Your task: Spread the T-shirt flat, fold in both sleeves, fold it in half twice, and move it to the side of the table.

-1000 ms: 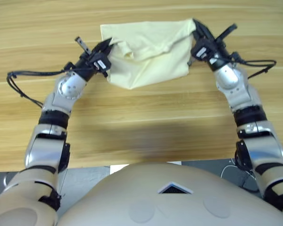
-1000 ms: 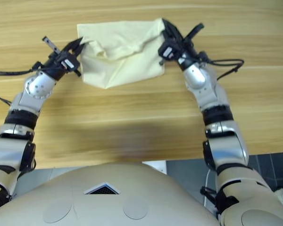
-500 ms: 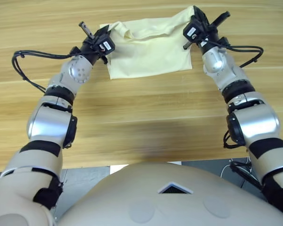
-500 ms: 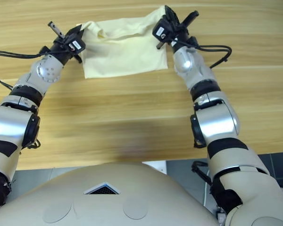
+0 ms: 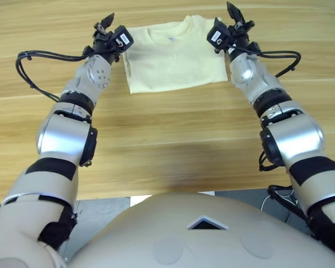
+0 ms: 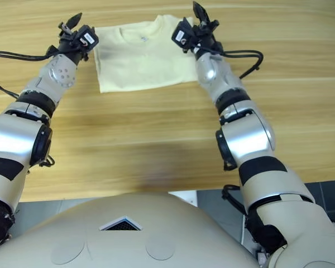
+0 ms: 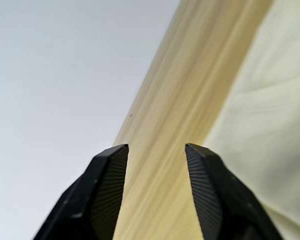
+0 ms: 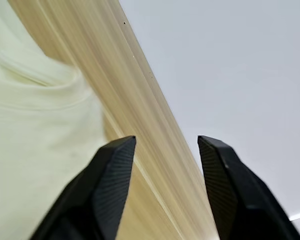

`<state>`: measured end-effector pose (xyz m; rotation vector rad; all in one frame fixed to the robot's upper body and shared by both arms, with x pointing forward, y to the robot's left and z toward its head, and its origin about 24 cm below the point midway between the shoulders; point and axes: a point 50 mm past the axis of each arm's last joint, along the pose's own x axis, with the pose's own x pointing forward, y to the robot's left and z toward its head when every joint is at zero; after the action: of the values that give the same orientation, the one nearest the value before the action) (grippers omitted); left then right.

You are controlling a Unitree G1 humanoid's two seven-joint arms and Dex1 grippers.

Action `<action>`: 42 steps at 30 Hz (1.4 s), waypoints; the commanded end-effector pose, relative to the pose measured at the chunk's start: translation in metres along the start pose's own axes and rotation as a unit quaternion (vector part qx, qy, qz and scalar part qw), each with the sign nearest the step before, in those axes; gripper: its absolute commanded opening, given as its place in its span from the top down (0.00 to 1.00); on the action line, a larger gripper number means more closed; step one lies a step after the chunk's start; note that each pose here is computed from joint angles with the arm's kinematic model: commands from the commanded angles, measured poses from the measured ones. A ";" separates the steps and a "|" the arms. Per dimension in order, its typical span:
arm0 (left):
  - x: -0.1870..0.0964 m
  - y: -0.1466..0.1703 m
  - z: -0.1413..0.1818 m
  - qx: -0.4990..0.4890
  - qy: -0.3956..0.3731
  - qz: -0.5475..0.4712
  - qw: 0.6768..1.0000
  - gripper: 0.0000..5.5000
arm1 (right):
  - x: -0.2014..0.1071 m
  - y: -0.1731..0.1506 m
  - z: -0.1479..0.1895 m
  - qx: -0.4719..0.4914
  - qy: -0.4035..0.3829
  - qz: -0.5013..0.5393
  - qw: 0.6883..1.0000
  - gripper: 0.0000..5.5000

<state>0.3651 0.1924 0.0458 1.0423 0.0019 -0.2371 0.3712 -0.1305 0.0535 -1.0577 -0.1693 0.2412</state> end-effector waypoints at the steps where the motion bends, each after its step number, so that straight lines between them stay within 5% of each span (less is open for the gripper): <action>1: 0.000 0.008 -0.010 -0.001 0.049 0.030 0.998 0.50 | -0.005 0.032 0.036 -0.007 -0.095 0.046 0.994 0.46; 4: -0.008 0.010 -0.026 -0.029 0.087 0.064 0.994 0.47 | -0.022 0.081 0.067 -0.040 -0.173 0.181 0.968 0.46; 9: -0.028 0.026 -0.050 -0.326 0.080 0.190 0.923 0.47 | -0.046 0.129 0.088 -0.147 -0.230 0.356 0.894 0.46; 12: -0.039 0.034 -0.058 -0.412 0.043 0.232 0.880 0.47 | -0.061 0.132 0.074 -0.183 -0.265 0.412 0.852 0.46; 16: -0.046 0.027 -0.054 -0.434 -0.014 0.219 0.874 0.47 | -0.107 0.102 0.031 -0.140 -0.341 0.440 0.819 0.46; 20: -0.057 0.024 -0.052 -0.421 -0.060 0.213 0.880 0.47 | -0.156 0.039 -0.016 -0.099 -0.288 0.383 0.872 0.46; 25: -0.057 0.013 -0.035 -0.383 -0.108 0.174 0.901 0.47 | -0.160 -0.024 -0.045 -0.091 -0.185 0.252 0.946 0.46; 29: -0.046 -0.026 0.013 -0.205 -0.204 -0.042 0.956 0.47 | -0.151 -0.038 -0.020 -0.017 -0.233 0.175 0.957 0.46; 36: -0.006 -0.066 0.099 0.019 -0.279 -0.203 0.939 0.47 | -0.121 -0.040 -0.024 0.000 -0.189 0.101 0.977 0.46; 42: -0.005 -0.073 0.050 0.156 -0.142 -0.255 0.944 0.47 | -0.125 -0.025 -0.019 -0.017 -0.199 0.139 0.970 0.46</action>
<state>0.3399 0.0829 0.0189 1.2088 -0.1360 -0.9052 0.2613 -0.1968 0.0664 -1.0353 -0.3935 0.6707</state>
